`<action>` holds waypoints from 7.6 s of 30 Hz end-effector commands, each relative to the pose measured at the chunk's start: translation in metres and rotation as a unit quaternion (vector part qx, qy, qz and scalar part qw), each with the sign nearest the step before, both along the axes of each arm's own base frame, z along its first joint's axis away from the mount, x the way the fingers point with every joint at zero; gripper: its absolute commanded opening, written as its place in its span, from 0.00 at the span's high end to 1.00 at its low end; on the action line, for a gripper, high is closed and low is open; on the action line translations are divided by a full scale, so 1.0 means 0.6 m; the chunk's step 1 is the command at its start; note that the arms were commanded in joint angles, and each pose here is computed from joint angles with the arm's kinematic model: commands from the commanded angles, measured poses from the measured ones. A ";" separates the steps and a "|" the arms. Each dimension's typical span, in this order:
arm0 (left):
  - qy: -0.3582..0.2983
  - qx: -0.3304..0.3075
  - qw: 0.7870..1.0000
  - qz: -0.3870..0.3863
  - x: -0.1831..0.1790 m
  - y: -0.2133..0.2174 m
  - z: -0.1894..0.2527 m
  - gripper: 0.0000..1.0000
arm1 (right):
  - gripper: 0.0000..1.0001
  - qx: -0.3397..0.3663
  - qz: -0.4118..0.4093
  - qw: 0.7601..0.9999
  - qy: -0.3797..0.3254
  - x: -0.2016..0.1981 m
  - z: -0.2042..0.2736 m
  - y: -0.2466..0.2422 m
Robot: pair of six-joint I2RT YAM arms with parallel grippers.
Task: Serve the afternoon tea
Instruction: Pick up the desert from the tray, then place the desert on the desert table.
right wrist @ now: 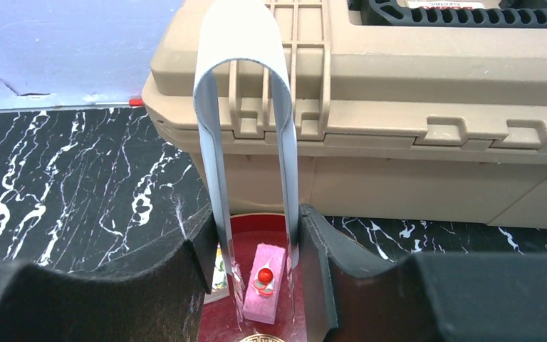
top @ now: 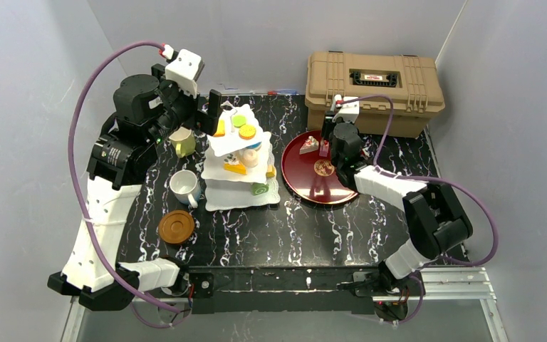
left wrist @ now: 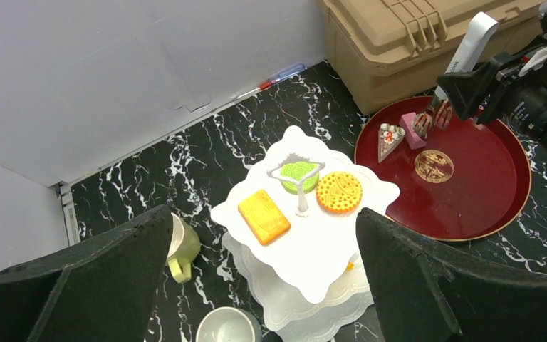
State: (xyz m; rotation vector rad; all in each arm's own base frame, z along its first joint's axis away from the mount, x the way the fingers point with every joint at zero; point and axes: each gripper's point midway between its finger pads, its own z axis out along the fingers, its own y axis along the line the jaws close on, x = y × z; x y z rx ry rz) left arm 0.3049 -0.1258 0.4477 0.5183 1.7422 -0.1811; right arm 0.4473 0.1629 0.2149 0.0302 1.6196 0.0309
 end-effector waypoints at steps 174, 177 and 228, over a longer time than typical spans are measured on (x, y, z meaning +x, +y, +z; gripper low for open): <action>0.043 -0.014 0.999 -0.029 -0.035 -0.009 -0.029 0.01 | 0.99 0.123 0.309 0.943 -0.035 -0.391 0.128 0.322; 0.041 -0.015 0.999 -0.028 -0.039 -0.007 -0.027 0.01 | 0.99 0.114 0.311 0.942 -0.043 -0.395 0.127 0.354; 0.034 -0.013 0.996 -0.077 -0.055 -0.027 -0.042 0.01 | 0.99 0.108 0.266 0.949 -0.133 -0.372 0.051 0.527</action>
